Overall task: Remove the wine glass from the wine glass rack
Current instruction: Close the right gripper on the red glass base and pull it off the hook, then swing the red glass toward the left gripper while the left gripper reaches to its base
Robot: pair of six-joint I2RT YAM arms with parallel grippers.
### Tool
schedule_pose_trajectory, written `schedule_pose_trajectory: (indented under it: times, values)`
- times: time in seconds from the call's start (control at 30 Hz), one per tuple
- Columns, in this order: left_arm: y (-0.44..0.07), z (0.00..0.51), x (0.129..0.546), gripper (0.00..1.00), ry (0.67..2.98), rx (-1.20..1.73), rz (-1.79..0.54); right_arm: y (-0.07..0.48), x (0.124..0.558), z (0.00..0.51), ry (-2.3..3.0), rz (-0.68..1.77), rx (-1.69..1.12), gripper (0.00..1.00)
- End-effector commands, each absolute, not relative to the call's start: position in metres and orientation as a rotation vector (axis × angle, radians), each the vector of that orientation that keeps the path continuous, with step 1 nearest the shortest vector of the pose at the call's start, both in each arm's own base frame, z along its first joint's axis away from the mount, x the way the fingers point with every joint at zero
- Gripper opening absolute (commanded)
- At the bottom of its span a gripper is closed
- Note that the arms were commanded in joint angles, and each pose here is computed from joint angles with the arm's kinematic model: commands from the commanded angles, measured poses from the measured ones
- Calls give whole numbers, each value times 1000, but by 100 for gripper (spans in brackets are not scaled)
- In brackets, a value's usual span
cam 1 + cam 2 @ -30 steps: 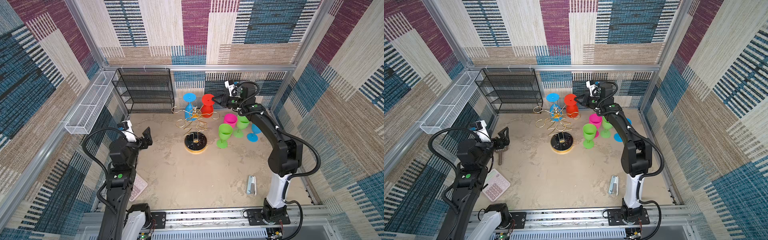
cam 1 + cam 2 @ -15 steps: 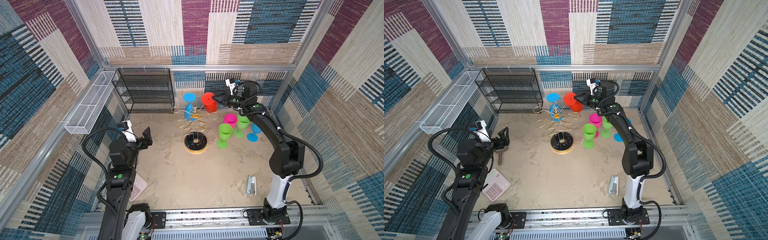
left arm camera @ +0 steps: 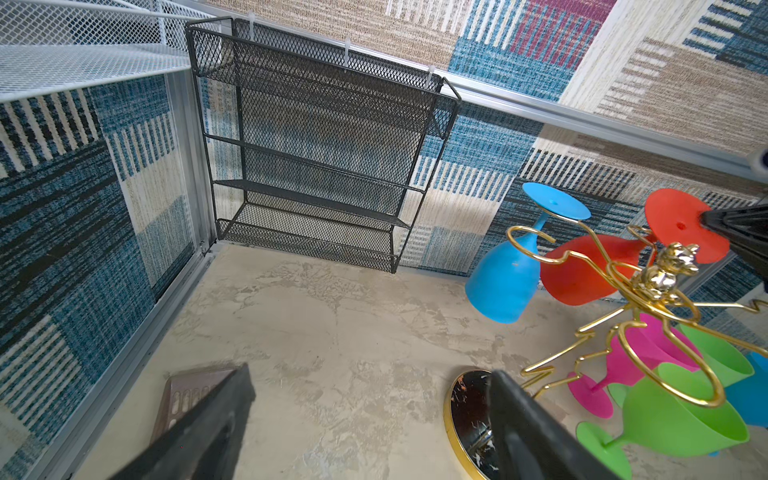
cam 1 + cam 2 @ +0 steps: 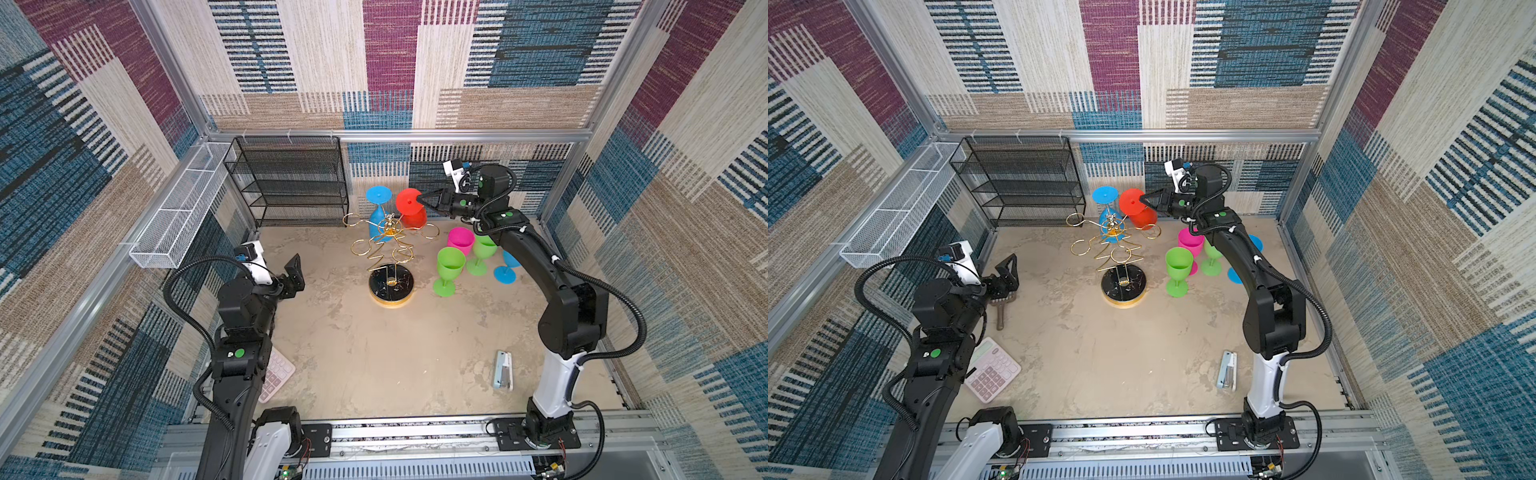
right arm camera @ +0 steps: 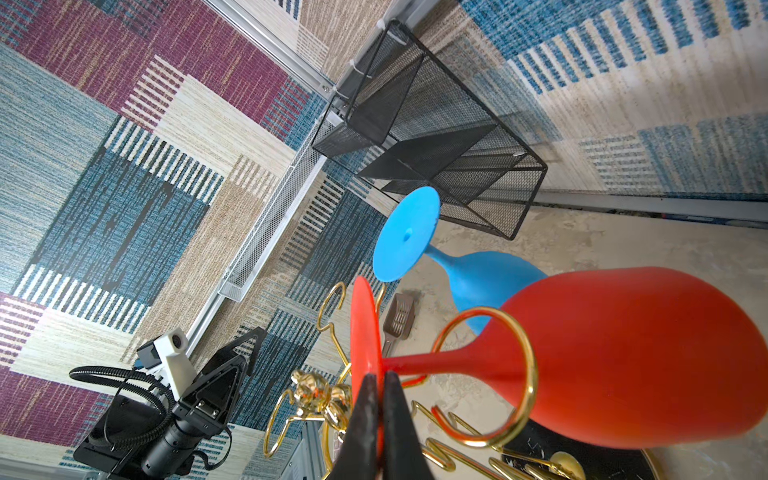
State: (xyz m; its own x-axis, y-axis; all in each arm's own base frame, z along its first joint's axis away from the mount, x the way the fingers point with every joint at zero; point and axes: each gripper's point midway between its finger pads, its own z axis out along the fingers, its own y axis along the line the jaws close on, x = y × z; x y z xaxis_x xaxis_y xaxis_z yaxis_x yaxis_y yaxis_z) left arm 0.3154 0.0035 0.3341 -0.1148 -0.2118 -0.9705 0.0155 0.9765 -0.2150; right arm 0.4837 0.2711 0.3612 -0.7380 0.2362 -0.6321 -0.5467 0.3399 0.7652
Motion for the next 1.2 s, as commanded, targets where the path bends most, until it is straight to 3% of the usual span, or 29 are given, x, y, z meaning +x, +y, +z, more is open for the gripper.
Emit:
schedule_pose_trajectory:
  times: [0.0, 0.9, 1.17]
  values:
    - [3, 341, 315, 90, 1649, -144, -197, 275, 476, 372, 1887, 1477, -302, 0]
    - [1, 349, 312, 87, 1622, -151, -223, 211, 464, 392, 1805, 1267, -133, 0]
    - [-71, 400, 293, 79, 1486, 73, -730, 188, 433, 455, 1664, 1070, -214, 0]
